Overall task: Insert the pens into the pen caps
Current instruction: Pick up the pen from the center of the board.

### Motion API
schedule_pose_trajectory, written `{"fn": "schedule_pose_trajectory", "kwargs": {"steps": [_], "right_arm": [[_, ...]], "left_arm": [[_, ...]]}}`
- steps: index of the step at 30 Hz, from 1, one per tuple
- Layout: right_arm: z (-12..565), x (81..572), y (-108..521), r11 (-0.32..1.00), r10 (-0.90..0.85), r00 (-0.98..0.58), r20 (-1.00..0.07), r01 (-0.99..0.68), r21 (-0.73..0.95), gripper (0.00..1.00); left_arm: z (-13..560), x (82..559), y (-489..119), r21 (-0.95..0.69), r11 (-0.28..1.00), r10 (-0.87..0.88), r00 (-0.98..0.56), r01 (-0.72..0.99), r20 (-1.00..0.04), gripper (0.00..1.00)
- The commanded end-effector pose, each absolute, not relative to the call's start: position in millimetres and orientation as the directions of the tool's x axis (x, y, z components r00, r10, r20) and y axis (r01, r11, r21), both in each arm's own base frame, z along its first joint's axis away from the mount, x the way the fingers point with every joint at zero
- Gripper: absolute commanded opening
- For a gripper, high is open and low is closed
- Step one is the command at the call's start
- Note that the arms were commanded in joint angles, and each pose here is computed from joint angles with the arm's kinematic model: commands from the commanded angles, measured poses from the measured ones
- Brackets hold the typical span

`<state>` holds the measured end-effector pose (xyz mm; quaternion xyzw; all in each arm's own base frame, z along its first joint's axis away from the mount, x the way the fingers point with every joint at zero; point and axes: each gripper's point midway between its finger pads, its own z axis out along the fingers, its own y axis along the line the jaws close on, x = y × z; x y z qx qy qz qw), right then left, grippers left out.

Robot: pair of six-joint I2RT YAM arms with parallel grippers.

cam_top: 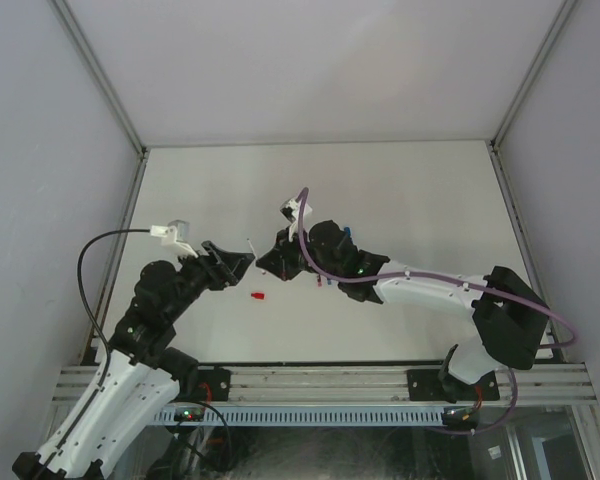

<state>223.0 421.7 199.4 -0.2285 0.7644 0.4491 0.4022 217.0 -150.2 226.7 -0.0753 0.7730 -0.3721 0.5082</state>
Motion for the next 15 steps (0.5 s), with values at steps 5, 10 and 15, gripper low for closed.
{"fn": "schedule_pose_trajectory", "kwargs": {"steps": [5,10,15], "right_arm": [[241,209,434,0.373,0.076,-0.525,-0.848,-0.773,0.512,0.0],[243,201,438,0.344,0.064,-0.512,-0.857,-0.795,0.5,0.0],[241,202,440,0.347,0.064,-0.51,-0.858,-0.794,0.499,0.0]], "left_arm": [[233,224,-154,-0.682,0.678,-0.536,-0.45,0.274,-0.714,0.68],[234,226,-155,-0.688,0.673,-0.544,-0.449,0.271,-0.709,0.63],[236,227,-158,-0.691,0.663,-0.543,-0.451,0.288,-0.709,0.47]]}}
